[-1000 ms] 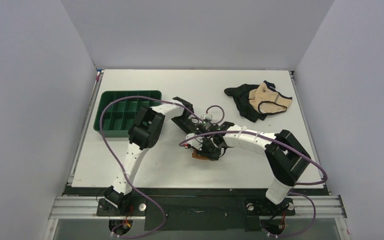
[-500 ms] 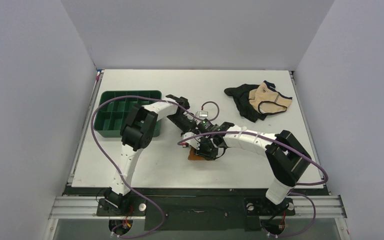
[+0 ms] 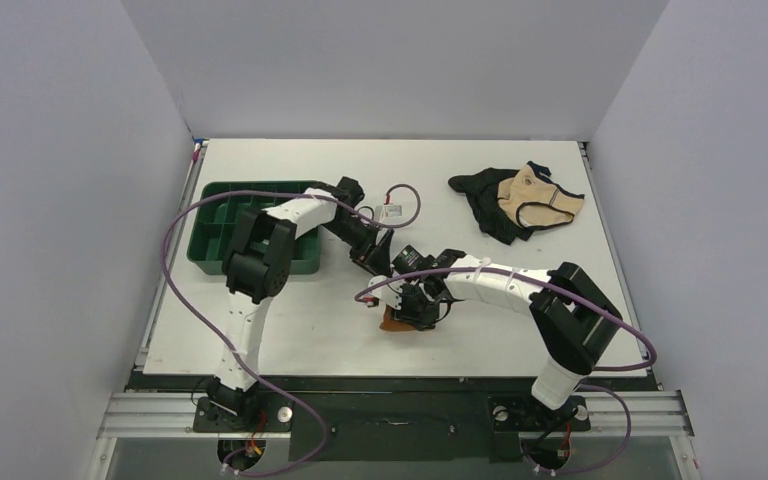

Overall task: Roll the underwear
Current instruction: Roll the underwear to the center of the board.

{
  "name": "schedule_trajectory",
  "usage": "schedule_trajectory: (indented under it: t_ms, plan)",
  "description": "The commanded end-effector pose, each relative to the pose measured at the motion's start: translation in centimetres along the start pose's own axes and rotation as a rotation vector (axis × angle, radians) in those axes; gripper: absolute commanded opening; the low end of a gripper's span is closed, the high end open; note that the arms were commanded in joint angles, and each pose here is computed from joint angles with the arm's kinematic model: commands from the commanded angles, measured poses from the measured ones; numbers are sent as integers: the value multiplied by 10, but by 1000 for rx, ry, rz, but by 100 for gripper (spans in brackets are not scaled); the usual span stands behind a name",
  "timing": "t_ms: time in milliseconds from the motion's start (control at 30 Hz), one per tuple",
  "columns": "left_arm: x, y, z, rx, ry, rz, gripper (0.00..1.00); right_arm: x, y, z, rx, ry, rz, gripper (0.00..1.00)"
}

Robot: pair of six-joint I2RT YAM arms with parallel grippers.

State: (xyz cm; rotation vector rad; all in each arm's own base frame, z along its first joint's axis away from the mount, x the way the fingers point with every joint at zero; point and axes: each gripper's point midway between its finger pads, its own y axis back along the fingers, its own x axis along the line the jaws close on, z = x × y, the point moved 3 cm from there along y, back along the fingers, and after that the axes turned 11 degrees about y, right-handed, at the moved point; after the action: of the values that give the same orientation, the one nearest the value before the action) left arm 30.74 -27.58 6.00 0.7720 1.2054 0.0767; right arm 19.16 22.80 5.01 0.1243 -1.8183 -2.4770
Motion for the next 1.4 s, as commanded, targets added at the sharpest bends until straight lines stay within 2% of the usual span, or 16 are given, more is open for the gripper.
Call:
schedule_trajectory:
  t_ms: [0,233,400,567,733,1100,1367]
  plan:
    - [24,29,16,-133,-57,174,78,30,-5,-29,115,-43,127,0]
    - [17,82,11,-328,-55,273,77,22,-2,-30,79,-91,132,0]
    - [11,107,-7,-417,-50,308,78,19,-1,-29,60,-112,138,0]
    - [-10,121,-24,-506,-118,286,79,12,0,-28,34,-140,154,0]
    - [-32,127,-36,-579,-268,266,80,5,2,-27,7,-169,161,0]
    - [-51,111,-79,-635,-634,227,85,-11,4,-21,-51,-219,214,0]
    - [-61,76,-91,-496,-753,217,86,-19,-1,-24,-63,-257,264,0]
